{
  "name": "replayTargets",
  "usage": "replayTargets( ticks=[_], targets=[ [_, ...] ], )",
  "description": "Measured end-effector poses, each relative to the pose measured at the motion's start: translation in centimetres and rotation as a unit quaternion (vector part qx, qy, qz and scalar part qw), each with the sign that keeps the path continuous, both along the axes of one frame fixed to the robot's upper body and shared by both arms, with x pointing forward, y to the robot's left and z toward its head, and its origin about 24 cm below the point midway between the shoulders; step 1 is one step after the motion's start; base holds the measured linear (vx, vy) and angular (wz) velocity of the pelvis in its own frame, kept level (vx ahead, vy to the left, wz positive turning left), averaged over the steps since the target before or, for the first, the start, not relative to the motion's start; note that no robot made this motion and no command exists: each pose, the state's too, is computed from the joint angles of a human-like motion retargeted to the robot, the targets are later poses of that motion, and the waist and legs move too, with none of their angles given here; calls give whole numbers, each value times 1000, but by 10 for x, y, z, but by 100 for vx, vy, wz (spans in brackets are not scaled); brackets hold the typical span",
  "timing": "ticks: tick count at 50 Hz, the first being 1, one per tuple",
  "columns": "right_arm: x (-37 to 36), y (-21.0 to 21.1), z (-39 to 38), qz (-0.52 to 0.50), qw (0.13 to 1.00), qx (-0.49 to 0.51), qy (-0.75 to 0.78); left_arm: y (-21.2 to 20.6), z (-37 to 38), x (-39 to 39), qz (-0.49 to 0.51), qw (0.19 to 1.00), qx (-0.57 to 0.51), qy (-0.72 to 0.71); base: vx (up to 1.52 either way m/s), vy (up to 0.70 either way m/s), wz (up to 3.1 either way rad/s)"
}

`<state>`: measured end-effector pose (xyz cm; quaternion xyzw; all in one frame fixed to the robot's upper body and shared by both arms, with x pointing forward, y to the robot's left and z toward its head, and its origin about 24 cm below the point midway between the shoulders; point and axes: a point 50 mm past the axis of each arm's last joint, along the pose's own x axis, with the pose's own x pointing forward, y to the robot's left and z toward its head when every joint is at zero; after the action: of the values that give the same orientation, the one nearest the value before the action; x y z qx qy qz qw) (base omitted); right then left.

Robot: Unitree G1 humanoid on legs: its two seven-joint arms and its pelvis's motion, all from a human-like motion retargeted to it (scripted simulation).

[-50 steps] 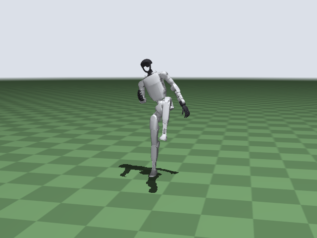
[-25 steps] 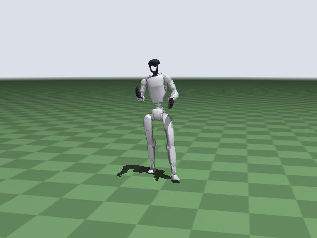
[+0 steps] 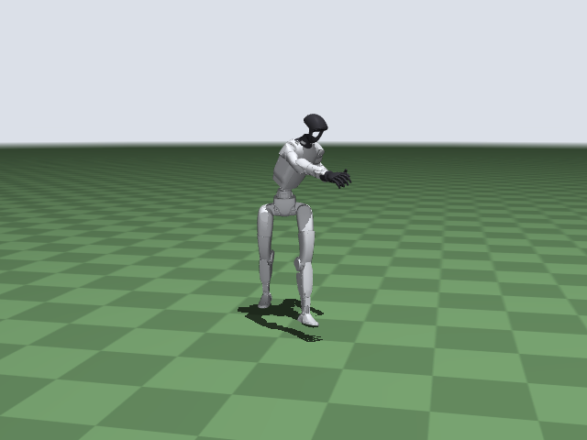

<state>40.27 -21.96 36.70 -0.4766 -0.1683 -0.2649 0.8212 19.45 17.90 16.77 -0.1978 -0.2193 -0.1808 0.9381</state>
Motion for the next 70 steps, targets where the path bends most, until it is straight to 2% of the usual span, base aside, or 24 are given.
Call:
replayTargets(
  ticks=[3, 7, 9, 11, 13, 15, 17, 19, 20, 22, 24, 27, 31, 34, 37, 42, 45, 47, 52, 55, 60, 64, 67, 70],
  targets=[
    [3, 26, -24, 87, 994, 52, -46, -13, 55, 2, 52, 984, 25, -167, 27, 16, -12],
    [-36, 90, -81, 314, 941, 76, -102, -64, 123, 11, 80, 929, 19, -360, 23, 14, -6],
    [-60, 106, -128, 380, 917, 108, -60, -109, 158, 27, 82, 897, 89, -425, 18, 9, -31],
    [-83, 119, -177, 425, 891, 160, 2, -150, 188, 54, 118, 852, 218, -462, 16, 8, -25],
    [-110, 114, -227, 429, 874, 221, 62, -178, 202, 101, 200, 793, 367, -444, 15, 9, -7],
    [-139, 102, -267, 405, 864, 279, 108, -179, 198, 160, 306, 711, 515, -369, 13, 8, 8],
    [-167, 82, -298, 359, 860, 330, 152, -151, 174, 209, 381, 625, 637, -240, 11, 7, 15],
    [-195, 55, -320, 310, 855, 368, 195, -109, 144, 230, 387, 601, 690, -114, 8, 7, 8],
    [-209, 40, -325, 288, 852, 383, 211, -91, 134, 234, 381, 609, 691, -80, 6, 6, -9],
    [-233, 12, -328, 241, 890, 307, 238, -63, 126, 235, 377, 651, 654, -82, 4, 5, -34],
    [-251, 0, -325, 215, 860, 411, 214, -41, 120, 221, 369, 736, 554, -120, 3, 3, -68],
    [-253, -3, -315, 203, 876, 399, 183, -17, 90, 183, 348, 854, 362, -133, 3, 4, -95],
    [-221, 14, -291, 260, 890, 348, 137, 31, -17, 124, 312, 930, 191, 29, 11, 7, -97],
    [-200, 28, -276, 285, 896, 327, 93, 70, -95, 61, 313, 922, 148, 175, 24, 13, -66],
    [-197, 38, -275, 282, 888, 359, 63, 96, -143, -19, 335, 888, 123, 288, 36, 17, -4],
    [-212, 36, -287, 301, 844, 435, 94, 126, -154, -125, 433, 814, 102, 373, 38, 15, 100],
    [-216, 31, -287, 302, 847, 426, 99, 140, -151, -134, 489, 787, 71, 370, 25, 2, 185],
    [-218, 31, -289, 291, 853, 421, 99, 141, -153, -114, 492, 788, 77, 362, 17, -1, 207],
    [-220, 41, -298, 293, 842, 436, 120, 133, -141, -27, 444, 794, 289, 299, 13, -3, 225],
    [-224, 50, -302, 307, 833, 441, 136, 121, -112, 18, 407, 806, 371, 217, 21, -11, 327],
    [-233, 64, -316, 361, 784, 459, 209, 58, -77, 66, 283, 881, 366, 102, 19, -20, 273],
    [-224, 79, -313, 405, 796, 386, 229, 18, -73, 71, 207, 909, 358, 51, -12, -22, -39],
    [-218, 86, -310, 423, 808, 342, 229, 7, -84, 67, 174, 922, 340, 67, 20, -15, 63],
    [-213, 85, -308, 418, 805, 358, 219, 19, -100, 63, 171, 912, 355, 117, 44, -38, 157]
  ],
)
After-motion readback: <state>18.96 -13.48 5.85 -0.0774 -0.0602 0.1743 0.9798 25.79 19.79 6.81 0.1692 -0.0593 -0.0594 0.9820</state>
